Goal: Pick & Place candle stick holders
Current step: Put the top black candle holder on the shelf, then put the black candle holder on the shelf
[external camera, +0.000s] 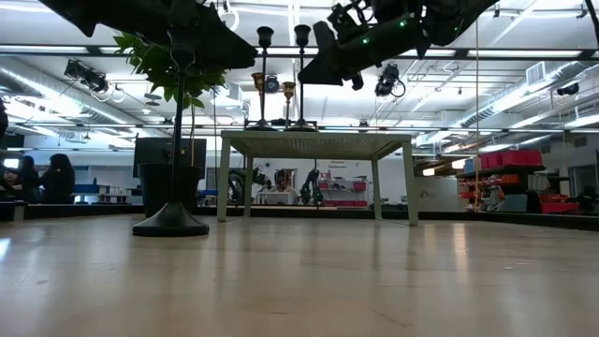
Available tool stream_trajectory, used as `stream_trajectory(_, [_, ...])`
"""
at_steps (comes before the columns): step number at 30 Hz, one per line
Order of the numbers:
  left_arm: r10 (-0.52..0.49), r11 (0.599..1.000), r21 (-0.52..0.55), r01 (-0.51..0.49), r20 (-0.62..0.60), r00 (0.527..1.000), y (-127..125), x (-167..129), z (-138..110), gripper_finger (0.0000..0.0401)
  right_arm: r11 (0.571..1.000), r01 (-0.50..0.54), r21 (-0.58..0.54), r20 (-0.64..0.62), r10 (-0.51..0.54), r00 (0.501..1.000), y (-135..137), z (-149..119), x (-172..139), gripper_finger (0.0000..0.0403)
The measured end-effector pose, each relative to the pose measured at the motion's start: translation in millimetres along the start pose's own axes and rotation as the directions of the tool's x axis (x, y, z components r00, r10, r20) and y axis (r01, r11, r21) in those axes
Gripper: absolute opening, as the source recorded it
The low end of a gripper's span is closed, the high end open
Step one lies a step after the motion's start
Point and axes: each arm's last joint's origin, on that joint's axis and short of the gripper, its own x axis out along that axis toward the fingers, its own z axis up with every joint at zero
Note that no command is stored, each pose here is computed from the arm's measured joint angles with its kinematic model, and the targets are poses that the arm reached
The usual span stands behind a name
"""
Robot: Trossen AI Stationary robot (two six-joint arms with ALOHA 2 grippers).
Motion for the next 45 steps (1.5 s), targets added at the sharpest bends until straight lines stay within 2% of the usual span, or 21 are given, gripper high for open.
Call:
stream_trajectory(10, [0.000, 1.000, 0.001, 0.000, -0.002, 1.000, 0, 0, 0, 0.0183, 1.000, 0.001, -0.005, 0.016, -0.001, 1.000, 0, 2, -1, 0.0094])
stream_trajectory(23, [0.000, 1.000, 0.001, 0.000, -0.001, 1.000, 0, 0, 0, 0.0183, 0.998, -0.003, -0.062, -0.024, 0.002, 1.000, 1, 0, -2, 0.0180])
stream_trajectory(27, [0.000, 1.000, 0.000, 0.000, -0.001, 1.000, 0, 0, 0, 0.0183, 0.998, 0.002, -0.067, -0.009, -0.003, 1.000, -1, 8, -10, 0.0185])
stream_trajectory(34, [0.000, 1.000, 0.001, 0.000, -0.001, 1.000, 0, 0, 0, 0.0183, 0.996, 0.020, -0.082, -0.074, -0.026, 0.997, -2, 16, -32, 0.0185])
stream_trajectory(39, [0.000, 1.000, 0.005, 0.000, -0.013, 1.000, 0, 0, -1, 0.0183, 0.997, -0.025, -0.077, -0.137, 0.014, 0.990, 8, 19, -50, 0.0185])
stream_trajectory(45, [0.005, 1.000, 0.016, -0.004, -0.033, 0.999, 0, 0, -3, 0.0183, 0.987, -0.128, -0.094, -0.206, 0.107, 0.973, 37, 18, -70, 0.0185])
